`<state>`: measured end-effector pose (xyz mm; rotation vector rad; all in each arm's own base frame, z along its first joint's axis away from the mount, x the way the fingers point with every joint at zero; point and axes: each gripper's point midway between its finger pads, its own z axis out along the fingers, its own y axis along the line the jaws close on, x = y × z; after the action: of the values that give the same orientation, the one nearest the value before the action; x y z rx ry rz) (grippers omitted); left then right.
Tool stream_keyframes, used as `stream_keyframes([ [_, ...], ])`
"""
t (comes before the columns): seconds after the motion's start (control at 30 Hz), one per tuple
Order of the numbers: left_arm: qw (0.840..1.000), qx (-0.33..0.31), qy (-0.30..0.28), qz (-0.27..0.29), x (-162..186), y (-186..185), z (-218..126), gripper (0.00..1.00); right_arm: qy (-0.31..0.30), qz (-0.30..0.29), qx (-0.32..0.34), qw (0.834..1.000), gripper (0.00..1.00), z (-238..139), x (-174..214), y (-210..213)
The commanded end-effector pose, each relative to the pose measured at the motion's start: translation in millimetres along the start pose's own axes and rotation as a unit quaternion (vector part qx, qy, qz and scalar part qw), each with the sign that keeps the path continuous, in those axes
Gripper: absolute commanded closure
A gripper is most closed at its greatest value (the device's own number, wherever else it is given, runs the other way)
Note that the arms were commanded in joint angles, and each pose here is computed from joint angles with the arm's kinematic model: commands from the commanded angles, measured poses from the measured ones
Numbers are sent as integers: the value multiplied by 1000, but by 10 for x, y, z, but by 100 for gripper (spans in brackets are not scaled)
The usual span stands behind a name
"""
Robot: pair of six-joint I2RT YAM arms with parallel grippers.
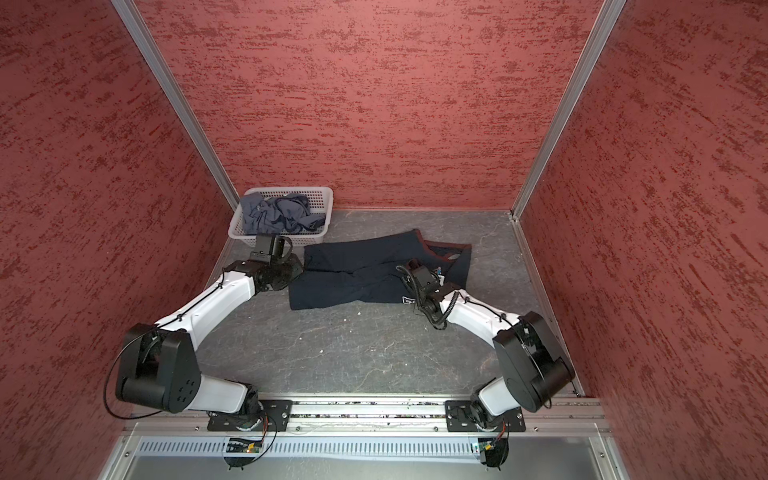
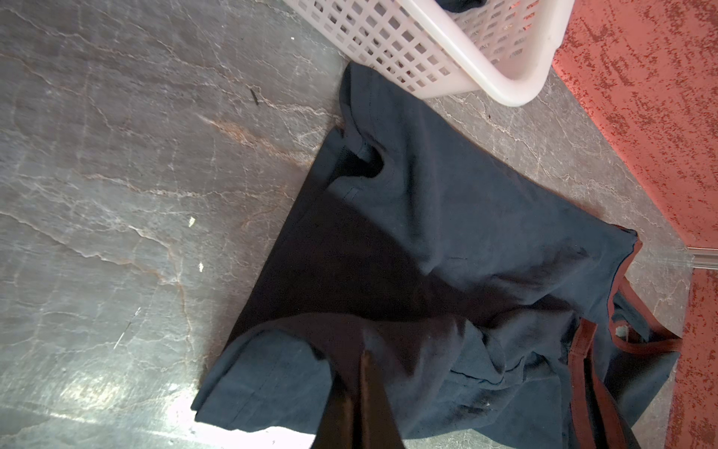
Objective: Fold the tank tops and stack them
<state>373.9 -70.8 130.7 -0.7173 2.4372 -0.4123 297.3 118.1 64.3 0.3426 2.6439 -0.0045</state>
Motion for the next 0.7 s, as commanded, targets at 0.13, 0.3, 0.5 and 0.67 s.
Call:
stream_keyframes([
  [0.13, 997, 34, -65, -33, -301, 106, -399, 100, -89, 45, 53, 994, 100, -728, -571, -601],
  [0.3, 993, 52, -99, -45, -384, 179, -640, 100, -133, 79, 51, 987, 100, -1079, -887, -914],
  [0.5, 990, 49, -125, -53, -393, 284, -752, 100, -127, 89, 44, 987, 100, -1068, -1002, -1080],
  [0.67, 987, 44, -124, -88, -440, 431, -767, 100, -143, 116, 49, 982, 100, -1129, -1236, -1308],
])
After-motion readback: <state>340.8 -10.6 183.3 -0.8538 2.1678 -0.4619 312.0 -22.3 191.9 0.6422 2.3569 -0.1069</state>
